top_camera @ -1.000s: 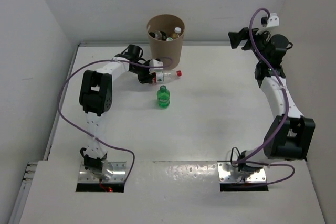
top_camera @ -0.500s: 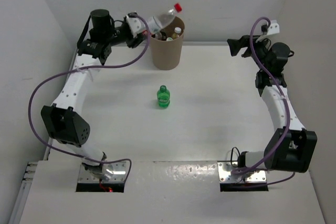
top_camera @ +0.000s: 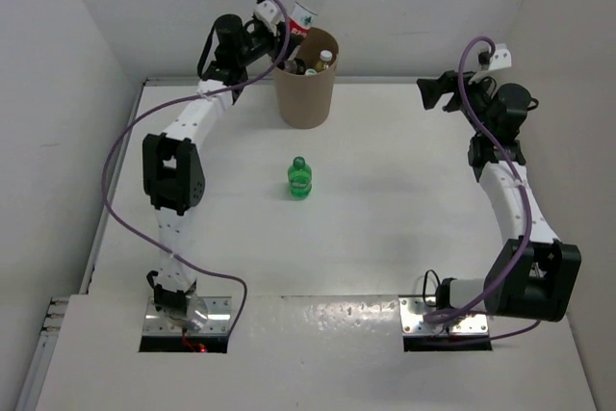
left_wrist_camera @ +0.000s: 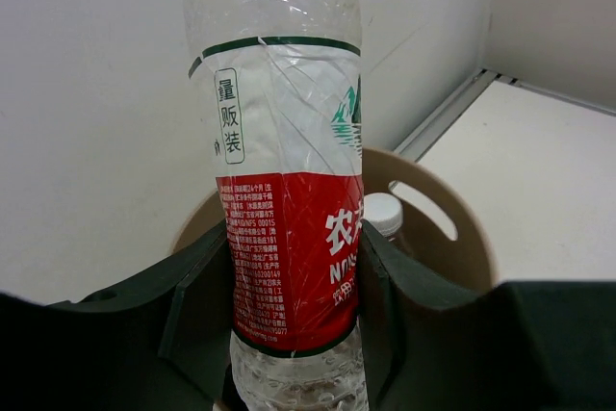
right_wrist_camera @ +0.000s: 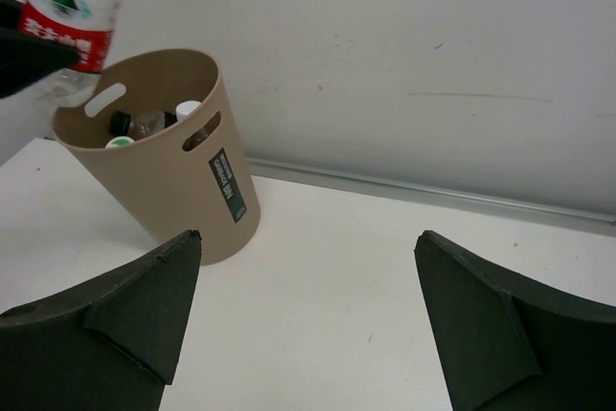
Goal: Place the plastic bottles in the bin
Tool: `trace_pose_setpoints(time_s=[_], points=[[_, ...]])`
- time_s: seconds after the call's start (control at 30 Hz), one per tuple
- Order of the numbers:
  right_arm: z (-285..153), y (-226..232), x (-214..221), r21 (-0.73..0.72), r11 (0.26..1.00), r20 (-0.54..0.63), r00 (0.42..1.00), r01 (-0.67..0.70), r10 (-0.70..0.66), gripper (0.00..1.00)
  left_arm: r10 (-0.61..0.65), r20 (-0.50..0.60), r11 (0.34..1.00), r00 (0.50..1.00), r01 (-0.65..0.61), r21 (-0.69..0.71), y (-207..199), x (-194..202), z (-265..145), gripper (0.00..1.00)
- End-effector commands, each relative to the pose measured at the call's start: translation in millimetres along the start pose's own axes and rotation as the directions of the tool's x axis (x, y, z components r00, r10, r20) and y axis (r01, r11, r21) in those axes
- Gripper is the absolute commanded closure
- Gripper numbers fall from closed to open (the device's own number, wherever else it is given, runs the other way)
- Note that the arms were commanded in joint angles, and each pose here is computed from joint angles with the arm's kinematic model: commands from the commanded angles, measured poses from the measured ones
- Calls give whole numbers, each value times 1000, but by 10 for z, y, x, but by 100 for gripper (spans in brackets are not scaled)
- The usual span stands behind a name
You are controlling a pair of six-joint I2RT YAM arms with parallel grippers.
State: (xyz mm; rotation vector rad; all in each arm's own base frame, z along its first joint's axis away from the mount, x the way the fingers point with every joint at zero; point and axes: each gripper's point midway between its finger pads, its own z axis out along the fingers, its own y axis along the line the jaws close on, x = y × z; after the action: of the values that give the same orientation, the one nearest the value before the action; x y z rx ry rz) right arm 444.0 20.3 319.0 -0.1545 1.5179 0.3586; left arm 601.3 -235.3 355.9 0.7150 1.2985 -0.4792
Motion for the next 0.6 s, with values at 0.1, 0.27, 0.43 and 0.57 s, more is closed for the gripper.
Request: trace_pose_setpoints(time_s=[0.1, 0.27, 0.43, 0.57], points=[[-45, -17, -40, 18, 1000, 16, 1000, -11, 10, 10, 9, 188, 996, 982, 9, -91, 241, -515, 221, 68], [-3, 11, -37, 9, 1000, 7, 1000, -21, 20, 10, -10, 175, 993, 984, 31, -115, 296, -445, 251, 25], [18, 41, -77, 2, 1000, 5, 1000, -12, 12, 10, -15, 184, 994, 983, 34, -105, 231, -711, 118, 0], [22, 89, -77, -10, 1000, 2, 1000, -14, 14, 10, 2, 217, 997, 976, 15, -80, 181, -1160, -151, 0]])
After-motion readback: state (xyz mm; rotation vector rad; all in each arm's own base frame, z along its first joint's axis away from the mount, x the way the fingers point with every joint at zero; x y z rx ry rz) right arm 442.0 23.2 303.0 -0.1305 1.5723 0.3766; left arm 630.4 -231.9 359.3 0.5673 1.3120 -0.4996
